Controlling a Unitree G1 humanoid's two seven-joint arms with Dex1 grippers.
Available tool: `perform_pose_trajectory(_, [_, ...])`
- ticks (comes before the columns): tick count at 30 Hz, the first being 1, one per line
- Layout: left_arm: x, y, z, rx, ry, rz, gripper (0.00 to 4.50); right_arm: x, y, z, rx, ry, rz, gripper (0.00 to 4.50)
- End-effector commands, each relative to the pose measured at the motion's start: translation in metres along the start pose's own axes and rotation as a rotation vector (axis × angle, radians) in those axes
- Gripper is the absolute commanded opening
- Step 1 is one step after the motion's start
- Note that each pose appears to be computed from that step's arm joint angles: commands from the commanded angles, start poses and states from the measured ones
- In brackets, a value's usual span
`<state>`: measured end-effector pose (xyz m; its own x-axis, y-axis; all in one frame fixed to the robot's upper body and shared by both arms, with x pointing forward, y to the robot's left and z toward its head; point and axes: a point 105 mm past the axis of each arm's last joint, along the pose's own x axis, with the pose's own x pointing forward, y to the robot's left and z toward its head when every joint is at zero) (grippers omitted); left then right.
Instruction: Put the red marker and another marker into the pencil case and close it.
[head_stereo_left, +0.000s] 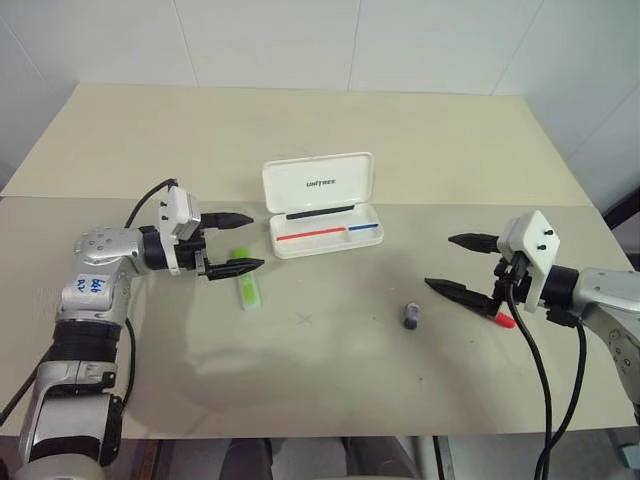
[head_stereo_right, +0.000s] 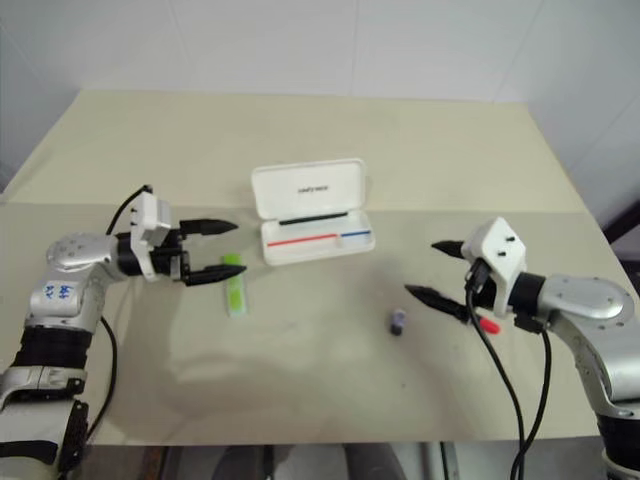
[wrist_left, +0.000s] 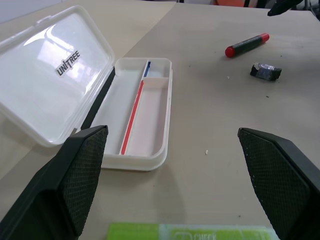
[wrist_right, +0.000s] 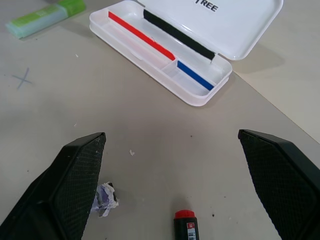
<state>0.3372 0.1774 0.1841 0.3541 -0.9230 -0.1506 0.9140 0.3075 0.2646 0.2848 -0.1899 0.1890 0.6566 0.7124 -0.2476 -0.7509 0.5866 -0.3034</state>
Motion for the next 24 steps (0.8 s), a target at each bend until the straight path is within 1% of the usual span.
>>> perform_pose_trajectory(1, [0.004,0.0,0.012,0.049,-0.013,-0.031,4.47,-0.004,-0.002,0.017,-0.027,-0.072,-0.041,4.5])
perform_pose_trajectory(5, [0.011,-0.003,0.014,0.047,-0.021,-0.061,4.47,0.002,0.001,0.015,-0.012,-0.083,-0.049,4.5])
perform_pose_trajectory(10, [0.021,-0.004,0.019,0.057,-0.026,-0.121,4.47,0.005,0.009,0.018,-0.011,-0.102,-0.044,4.5])
perform_pose_trajectory(17, [0.034,-0.007,0.019,0.048,-0.01,-0.19,4.47,0.002,0.018,0.012,-0.005,-0.076,-0.046,4.5])
perform_pose_trajectory(19, [0.039,-0.005,0.015,0.043,0.016,-0.213,4.47,0.005,0.029,0.013,0.004,-0.091,-0.018,4.5])
perform_pose_trajectory(22, [0.046,0.0,0.011,0.034,0.036,-0.229,4.47,0.007,0.05,0.022,0.014,-0.163,0.033,4.5])
perform_pose_trajectory(24, [0.051,0.005,0.009,0.044,0.057,-0.238,4.47,0.004,0.055,0.022,0.017,-0.168,0.035,4.5])
